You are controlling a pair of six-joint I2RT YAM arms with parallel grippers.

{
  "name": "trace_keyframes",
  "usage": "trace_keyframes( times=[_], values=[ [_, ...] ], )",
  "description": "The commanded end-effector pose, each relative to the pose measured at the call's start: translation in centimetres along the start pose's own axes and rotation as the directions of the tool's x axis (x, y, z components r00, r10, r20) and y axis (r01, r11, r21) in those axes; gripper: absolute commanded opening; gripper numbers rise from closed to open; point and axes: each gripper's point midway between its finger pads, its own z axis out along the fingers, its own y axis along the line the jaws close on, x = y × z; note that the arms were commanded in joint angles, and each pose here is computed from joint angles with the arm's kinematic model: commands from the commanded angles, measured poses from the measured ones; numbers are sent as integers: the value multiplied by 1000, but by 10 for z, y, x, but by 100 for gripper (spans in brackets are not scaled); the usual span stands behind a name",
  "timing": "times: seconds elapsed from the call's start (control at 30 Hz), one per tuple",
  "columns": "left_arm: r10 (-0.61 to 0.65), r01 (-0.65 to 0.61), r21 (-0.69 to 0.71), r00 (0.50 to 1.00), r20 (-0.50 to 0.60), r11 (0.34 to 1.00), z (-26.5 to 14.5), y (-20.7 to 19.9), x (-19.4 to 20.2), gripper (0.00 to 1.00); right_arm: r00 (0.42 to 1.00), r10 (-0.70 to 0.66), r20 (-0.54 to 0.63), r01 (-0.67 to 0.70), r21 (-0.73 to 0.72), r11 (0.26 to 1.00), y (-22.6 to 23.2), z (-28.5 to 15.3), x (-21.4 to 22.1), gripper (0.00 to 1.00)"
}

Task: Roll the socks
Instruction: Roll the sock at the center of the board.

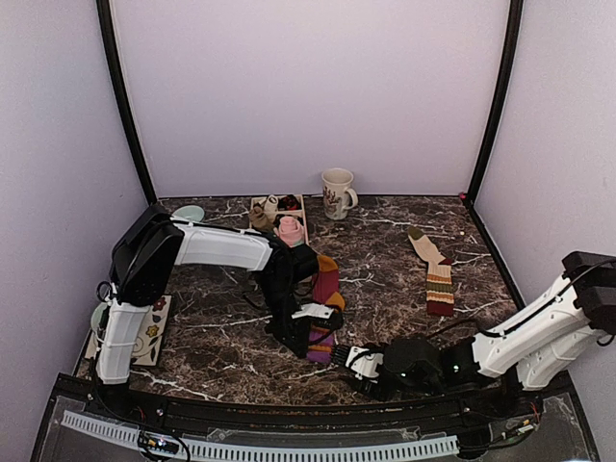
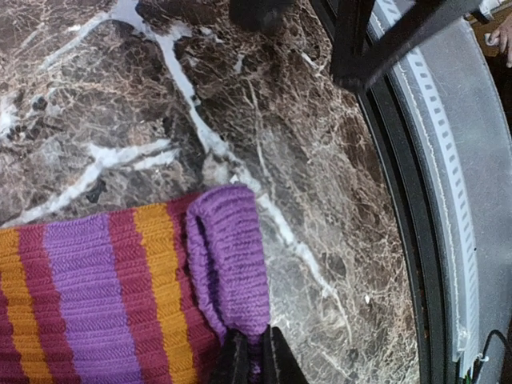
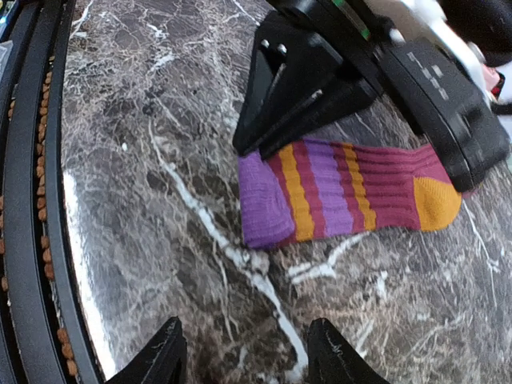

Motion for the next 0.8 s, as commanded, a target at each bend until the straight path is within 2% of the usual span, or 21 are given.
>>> trace_keyframes(
  times=[0.0, 0.13, 0.27, 0.77],
  values=[
    [-108, 112, 100, 993, -49, 989, 10, -7, 12, 10, 981, -148, 129, 140, 70, 988, -1, 18, -52, 51],
    [-98, 102, 99, 994, -41, 990, 9, -4, 11, 10, 968, -214, 129, 213, 25, 977, 16, 42, -55, 46],
    [-102, 106, 109, 994, -42, 988, 9, -4, 12, 10, 966, -223, 133, 225, -5, 974, 24, 57, -52, 42],
    [-101, 112, 155, 992, -77, 982, 12, -11, 21, 11, 968, -214, 133, 214, 8, 977, 12, 72, -44, 41]
  ],
)
